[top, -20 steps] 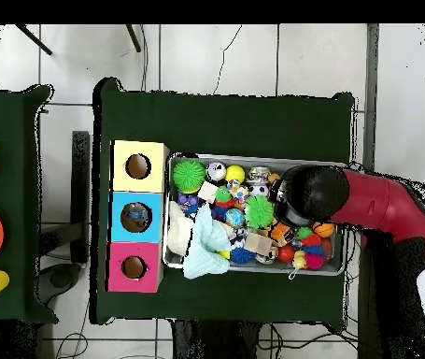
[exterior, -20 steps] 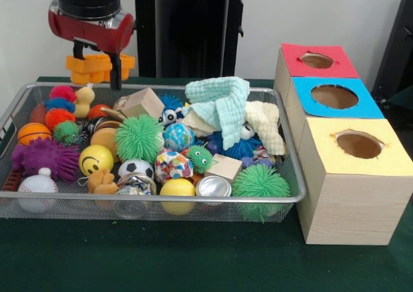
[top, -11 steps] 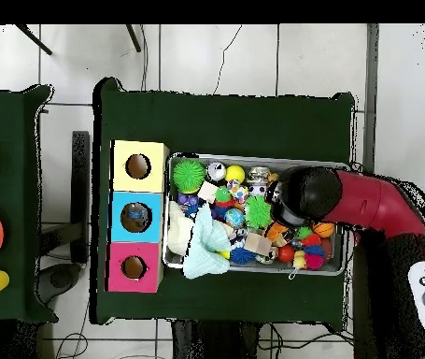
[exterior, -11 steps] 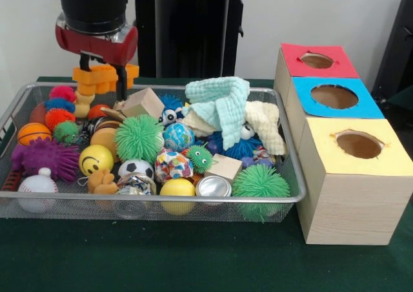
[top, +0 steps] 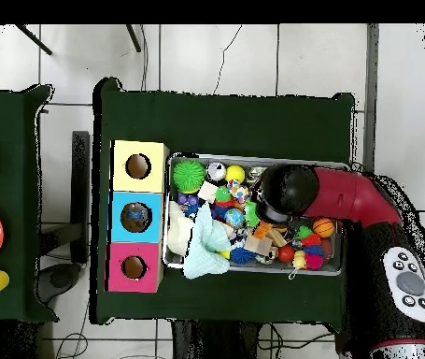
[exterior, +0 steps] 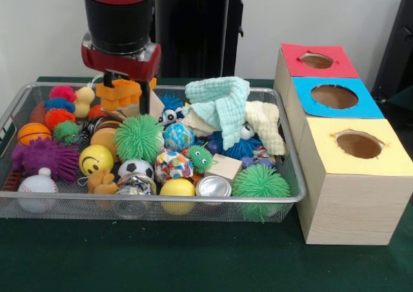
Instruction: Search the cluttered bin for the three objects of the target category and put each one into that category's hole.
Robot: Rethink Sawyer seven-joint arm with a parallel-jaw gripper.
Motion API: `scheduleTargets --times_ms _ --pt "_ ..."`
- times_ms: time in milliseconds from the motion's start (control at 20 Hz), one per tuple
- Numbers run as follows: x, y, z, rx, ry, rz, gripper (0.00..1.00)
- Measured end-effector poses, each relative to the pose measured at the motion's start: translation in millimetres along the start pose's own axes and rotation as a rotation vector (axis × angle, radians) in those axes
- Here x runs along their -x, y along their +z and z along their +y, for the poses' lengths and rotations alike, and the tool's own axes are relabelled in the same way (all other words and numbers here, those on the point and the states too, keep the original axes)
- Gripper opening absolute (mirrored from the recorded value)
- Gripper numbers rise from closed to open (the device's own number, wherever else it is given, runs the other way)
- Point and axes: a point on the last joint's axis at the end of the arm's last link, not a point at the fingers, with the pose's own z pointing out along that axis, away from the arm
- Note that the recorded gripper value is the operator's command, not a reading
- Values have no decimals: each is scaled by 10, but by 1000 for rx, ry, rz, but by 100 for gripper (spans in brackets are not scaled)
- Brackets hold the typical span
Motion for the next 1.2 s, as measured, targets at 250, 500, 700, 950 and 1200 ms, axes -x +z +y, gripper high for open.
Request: scheduleTargets --times_ms 250,500,700,950,1200 --pt "59 13 287 -2 -38 -12 100" --pt "147 -17 640 -2 -80 -36 100" --pt "255 -61 934 10 -102 -62 100" --pt "390 -128 1094 30 -97 -85 100" --pt "483 -243 1119 48 -77 -91 100"
